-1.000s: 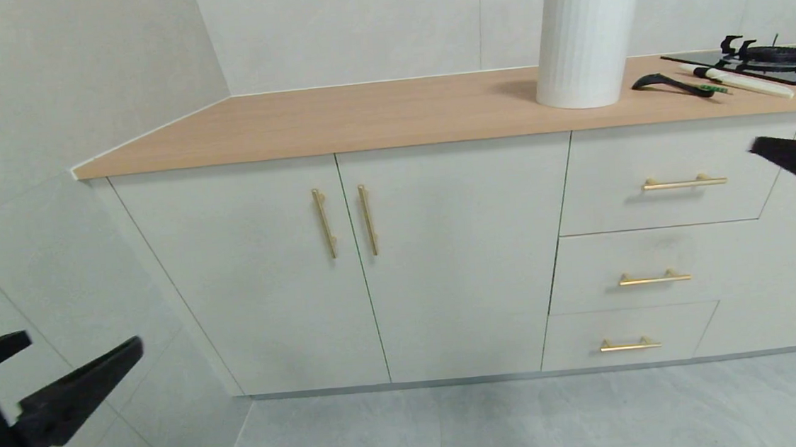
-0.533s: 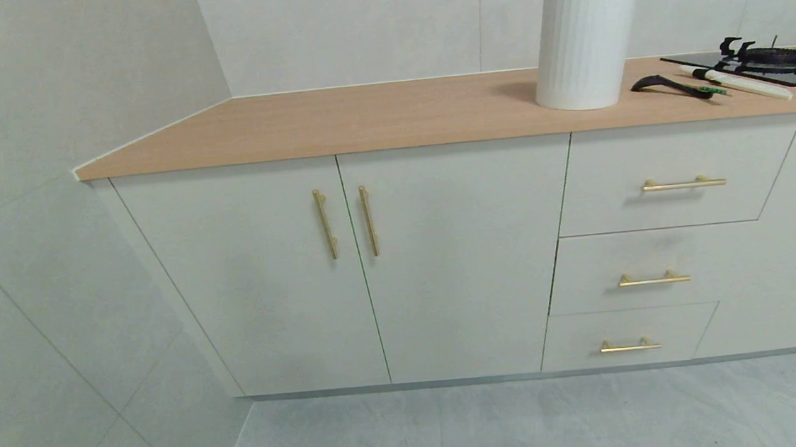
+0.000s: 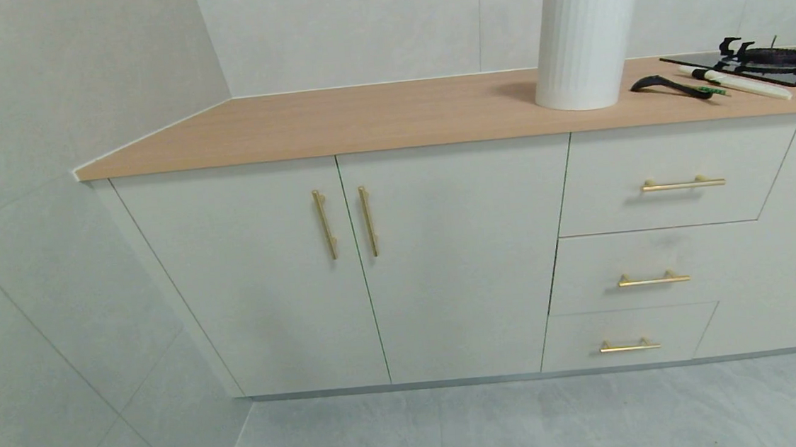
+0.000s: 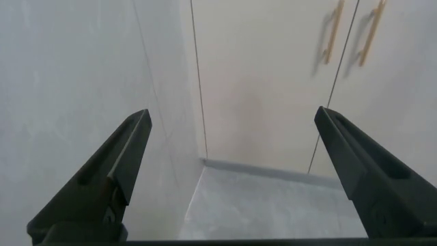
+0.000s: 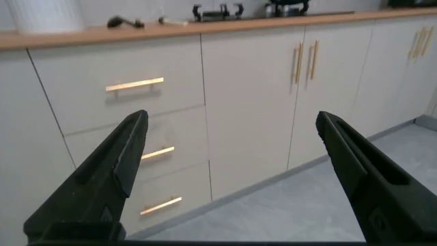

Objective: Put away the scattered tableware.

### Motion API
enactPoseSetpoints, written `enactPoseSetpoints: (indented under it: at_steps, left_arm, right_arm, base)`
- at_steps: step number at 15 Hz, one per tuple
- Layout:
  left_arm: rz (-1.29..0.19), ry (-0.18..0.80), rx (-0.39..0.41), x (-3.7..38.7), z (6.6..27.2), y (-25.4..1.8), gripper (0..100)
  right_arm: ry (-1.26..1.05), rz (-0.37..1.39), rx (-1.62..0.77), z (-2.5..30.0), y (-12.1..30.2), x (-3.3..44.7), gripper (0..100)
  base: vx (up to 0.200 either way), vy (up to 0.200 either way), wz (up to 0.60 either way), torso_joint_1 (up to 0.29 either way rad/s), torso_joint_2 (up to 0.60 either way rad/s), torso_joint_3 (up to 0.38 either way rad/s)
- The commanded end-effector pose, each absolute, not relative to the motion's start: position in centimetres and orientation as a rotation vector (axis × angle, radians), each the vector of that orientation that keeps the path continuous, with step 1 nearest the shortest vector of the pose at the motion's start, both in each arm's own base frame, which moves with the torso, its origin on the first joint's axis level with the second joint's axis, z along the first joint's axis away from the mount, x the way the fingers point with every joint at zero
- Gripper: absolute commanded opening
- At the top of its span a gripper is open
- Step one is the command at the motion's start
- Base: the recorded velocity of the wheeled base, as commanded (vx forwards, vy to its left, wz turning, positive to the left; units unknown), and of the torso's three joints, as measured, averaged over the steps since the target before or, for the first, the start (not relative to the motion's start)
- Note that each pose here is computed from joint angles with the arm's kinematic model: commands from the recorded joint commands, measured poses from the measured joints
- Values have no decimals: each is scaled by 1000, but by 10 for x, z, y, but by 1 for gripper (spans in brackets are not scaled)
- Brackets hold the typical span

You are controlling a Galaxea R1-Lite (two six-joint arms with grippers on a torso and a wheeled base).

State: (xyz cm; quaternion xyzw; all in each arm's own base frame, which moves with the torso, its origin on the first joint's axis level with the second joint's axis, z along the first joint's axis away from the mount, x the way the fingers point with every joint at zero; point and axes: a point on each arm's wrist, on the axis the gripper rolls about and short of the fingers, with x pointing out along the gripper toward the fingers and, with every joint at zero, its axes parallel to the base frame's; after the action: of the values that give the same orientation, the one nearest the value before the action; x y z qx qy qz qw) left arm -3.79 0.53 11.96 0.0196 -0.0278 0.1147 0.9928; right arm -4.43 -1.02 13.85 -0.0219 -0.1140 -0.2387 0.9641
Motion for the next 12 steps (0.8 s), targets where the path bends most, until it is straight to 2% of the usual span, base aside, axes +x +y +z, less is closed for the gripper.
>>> enactPoseSetpoints:
  at_steps: [1, 2, 3, 7, 9, 10, 12]
  left_arm:
    - [231, -25, 54, -35, 101, 5, 100]
    - [192, 26, 81, -30, 87, 4, 100]
    - [155, 37, 82, -28, 83, 3, 100]
    - [13, 28, 31, -28, 83, 0, 100]
    - [13, 22, 34, -27, 83, 0, 100]
    - [10, 19, 37, -27, 82, 0, 100]
    - [3, 12, 28, -26, 83, 0, 100]
  right_arm:
    - [-152, -425, -87, 107, -9, -32, 100]
    - [-98, -307, -123, 90, -6, -25, 100]
    - [-75, -264, -129, 85, -6, -24, 100]
    - [-52, -170, -100, 82, -4, -23, 100]
    - [-54, -120, -9, 81, -3, -23, 100]
    - [27, -23, 23, 74, -1, -23, 100]
    - [-2, -23, 6, 76, -1, -23, 100]
  base:
    - [0, 0, 0, 0, 0, 0]
    - [0, 0, 0, 0, 0, 0]
    - [0, 0, 0, 0, 0, 0]
    - [0, 0, 0, 0, 0, 0]
    - [0, 0, 0, 0, 0, 0]
    - [0, 0, 0, 0, 0, 0]
    - [0, 0, 0, 0, 0, 0]
